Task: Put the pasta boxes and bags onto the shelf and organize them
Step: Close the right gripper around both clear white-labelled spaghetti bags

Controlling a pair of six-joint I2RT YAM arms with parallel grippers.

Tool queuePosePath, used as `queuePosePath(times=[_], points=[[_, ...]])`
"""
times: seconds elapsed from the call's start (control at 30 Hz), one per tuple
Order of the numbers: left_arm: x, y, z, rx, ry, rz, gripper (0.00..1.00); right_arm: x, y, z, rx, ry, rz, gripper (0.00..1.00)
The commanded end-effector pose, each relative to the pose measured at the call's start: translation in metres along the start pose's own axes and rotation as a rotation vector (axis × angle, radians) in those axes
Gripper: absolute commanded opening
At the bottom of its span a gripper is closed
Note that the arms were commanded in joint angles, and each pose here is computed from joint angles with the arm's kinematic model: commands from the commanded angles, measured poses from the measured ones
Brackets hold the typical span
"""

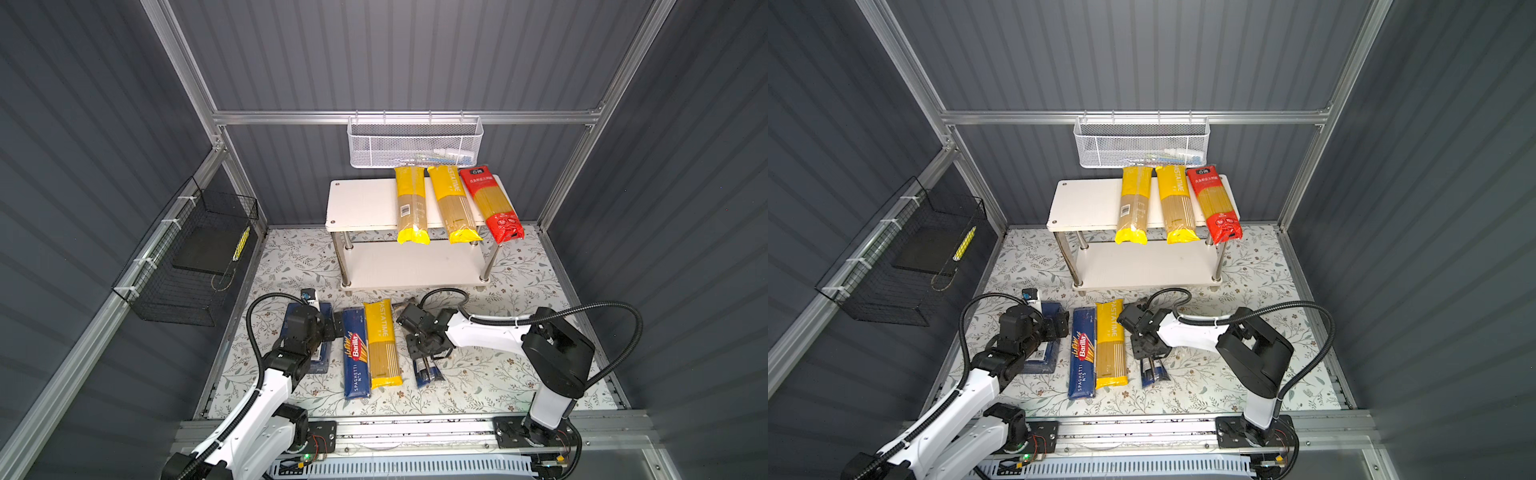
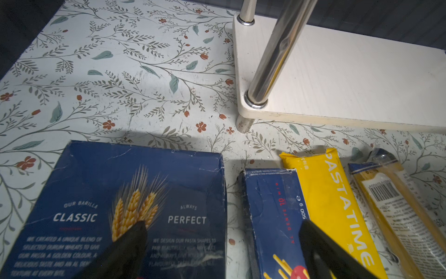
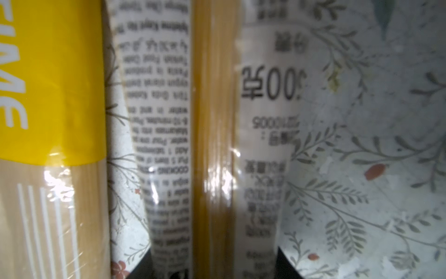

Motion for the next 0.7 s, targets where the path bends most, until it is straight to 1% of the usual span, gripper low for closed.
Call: queuePosePath(times=[0.0, 0.3, 0.57, 0.6, 0.67], points=[[0.004, 0.001, 0.001, 0.014, -0.012, -0.013, 0.99, -0.006, 0.001, 0.002, 0.046, 0.017, -0.014, 0.41], [0.004, 0.001, 0.002, 0.018, -0.015, -0.011, 0.99, -0.002, 0.009, 0.031, 0.178, -0.032, -0.048, 0.32], [0.004, 0.002, 0.003, 0.023, -0.022, -0.007, 0.99, 0.006, 0.015, 0.055, 0.246, -0.078, -0.042, 0.29], [0.004, 0.002, 0.003, 0.022, -0.023, -0.007, 0.99, 0.010, 0.019, 0.058, 0.275, -0.103, -0.049, 0.28], [0.004, 0.002, 0.003, 0.022, -0.023, -0.008, 0.99, 0.013, 0.019, 0.061, 0.292, -0.116, -0.058, 0.27]])
Point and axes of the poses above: each gripper's point midway between its finger pads, its own z axis back along the fingers, its own y axis along the line the jaws close on, x = y × z, the point moved 7 cm from there along z, back along the fingers, and after that the axes turned 9 degrees about -z, right-handed, at the moved point
